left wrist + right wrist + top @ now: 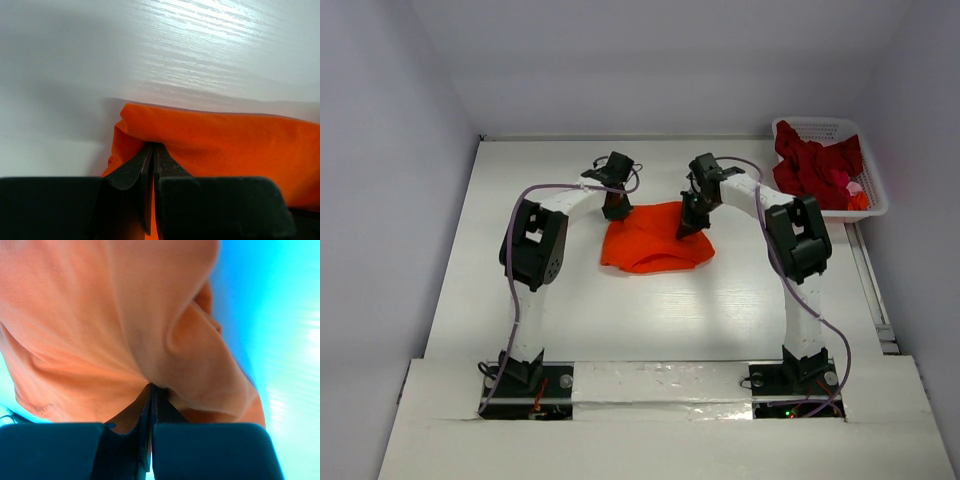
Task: Fold and stack the t-shirts
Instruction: Smooth out wrinkles on the folded tshirt
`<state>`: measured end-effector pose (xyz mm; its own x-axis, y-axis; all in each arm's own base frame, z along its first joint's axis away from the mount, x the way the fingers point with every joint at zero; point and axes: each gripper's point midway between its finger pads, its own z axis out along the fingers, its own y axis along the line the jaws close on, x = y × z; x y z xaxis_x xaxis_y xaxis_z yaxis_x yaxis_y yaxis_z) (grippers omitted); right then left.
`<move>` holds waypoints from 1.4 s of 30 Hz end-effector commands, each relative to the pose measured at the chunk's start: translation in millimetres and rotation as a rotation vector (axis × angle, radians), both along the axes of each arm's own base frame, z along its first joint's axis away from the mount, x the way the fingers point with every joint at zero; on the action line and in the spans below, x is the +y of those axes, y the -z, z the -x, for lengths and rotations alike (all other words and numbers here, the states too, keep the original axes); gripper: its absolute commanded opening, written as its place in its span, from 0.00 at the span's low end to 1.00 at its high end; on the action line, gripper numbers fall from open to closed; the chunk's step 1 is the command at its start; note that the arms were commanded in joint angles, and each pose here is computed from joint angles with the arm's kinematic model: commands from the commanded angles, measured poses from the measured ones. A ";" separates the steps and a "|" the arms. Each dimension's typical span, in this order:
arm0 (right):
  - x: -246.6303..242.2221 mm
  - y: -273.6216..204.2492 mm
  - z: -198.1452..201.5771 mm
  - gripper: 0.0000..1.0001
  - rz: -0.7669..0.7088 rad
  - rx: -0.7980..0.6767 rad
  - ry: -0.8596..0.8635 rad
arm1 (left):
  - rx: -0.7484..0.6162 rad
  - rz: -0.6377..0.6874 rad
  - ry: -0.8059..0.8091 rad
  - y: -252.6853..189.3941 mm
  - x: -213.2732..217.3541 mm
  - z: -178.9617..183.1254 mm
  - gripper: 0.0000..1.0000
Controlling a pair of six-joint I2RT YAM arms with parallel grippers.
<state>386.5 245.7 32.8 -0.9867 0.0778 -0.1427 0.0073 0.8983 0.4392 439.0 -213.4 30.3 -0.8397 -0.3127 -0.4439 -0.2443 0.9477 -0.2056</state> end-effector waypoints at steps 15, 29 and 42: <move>-5.8 -5.5 -12.0 0.00 0.021 -0.037 -0.003 | -0.028 -0.029 -0.011 -15.1 13.4 -11.8 0.01; -7.2 -10.8 -11.0 0.00 0.024 -0.046 -0.006 | -0.068 -0.021 -0.046 -37.2 28.9 -28.7 0.05; -11.0 -43.9 -17.3 0.06 0.031 -0.120 0.004 | -0.188 -0.007 -0.066 -103.1 37.2 -37.7 0.44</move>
